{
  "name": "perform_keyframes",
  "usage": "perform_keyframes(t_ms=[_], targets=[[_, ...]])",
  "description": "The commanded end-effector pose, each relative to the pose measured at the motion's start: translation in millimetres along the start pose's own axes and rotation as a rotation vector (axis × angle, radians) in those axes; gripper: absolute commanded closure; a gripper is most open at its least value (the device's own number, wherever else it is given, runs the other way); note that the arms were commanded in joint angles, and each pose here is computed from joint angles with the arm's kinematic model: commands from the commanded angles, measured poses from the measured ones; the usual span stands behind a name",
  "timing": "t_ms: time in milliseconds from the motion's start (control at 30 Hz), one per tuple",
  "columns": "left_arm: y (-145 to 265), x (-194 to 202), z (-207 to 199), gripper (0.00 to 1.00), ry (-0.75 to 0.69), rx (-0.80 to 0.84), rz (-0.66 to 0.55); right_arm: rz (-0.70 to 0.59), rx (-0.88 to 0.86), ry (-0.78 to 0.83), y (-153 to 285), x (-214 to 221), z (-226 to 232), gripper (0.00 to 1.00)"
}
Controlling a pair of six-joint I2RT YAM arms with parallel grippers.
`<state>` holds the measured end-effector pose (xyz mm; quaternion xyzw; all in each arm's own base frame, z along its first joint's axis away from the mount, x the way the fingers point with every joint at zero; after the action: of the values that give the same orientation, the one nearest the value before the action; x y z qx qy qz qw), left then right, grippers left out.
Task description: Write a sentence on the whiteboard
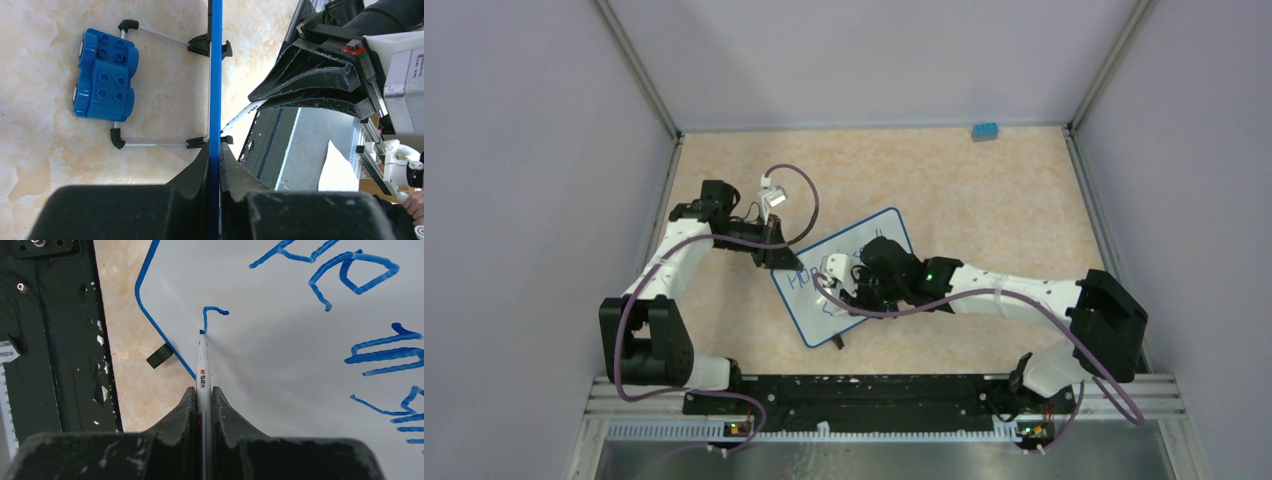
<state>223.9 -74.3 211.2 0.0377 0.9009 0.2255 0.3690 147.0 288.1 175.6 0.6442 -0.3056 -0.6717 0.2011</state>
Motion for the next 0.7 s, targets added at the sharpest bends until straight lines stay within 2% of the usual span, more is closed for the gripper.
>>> perform_keyframes(t_ms=[0, 267, 500, 667], targets=[[0.2, 0.0, -2.3, 1.0, -0.027, -0.005, -0.004, -0.025, -0.003, 0.029, -6.2, -15.3, 0.1, 1.0], [0.6, 0.3, -2.3, 1.0, -0.026, -0.006, -0.005, -0.051, -0.03, 0.042, -5.5, -28.0, 4.3, 1.0], [0.3, 0.3, -1.6, 1.0, -0.025, -0.007, -0.003, -0.147, -0.064, 0.067, 21.5, -37.4, 12.1, 1.0], [0.4, 0.2, -2.5, 1.0, -0.026, -0.007, -0.004, -0.155, -0.017, 0.037, 31.3, -33.8, -1.3, 1.0]])
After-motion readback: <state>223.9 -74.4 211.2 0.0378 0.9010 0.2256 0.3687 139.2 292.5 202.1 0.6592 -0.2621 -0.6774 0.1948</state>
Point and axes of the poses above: each gripper's point midway between its finger pads, its own y axis back along the fingers, its own z axis along the line the jaws close on, x = y × z, the point moved 9 cm from there along y, back along the fingers, and after that the axes turned 1 degree about -y, right-handed, at the moved point
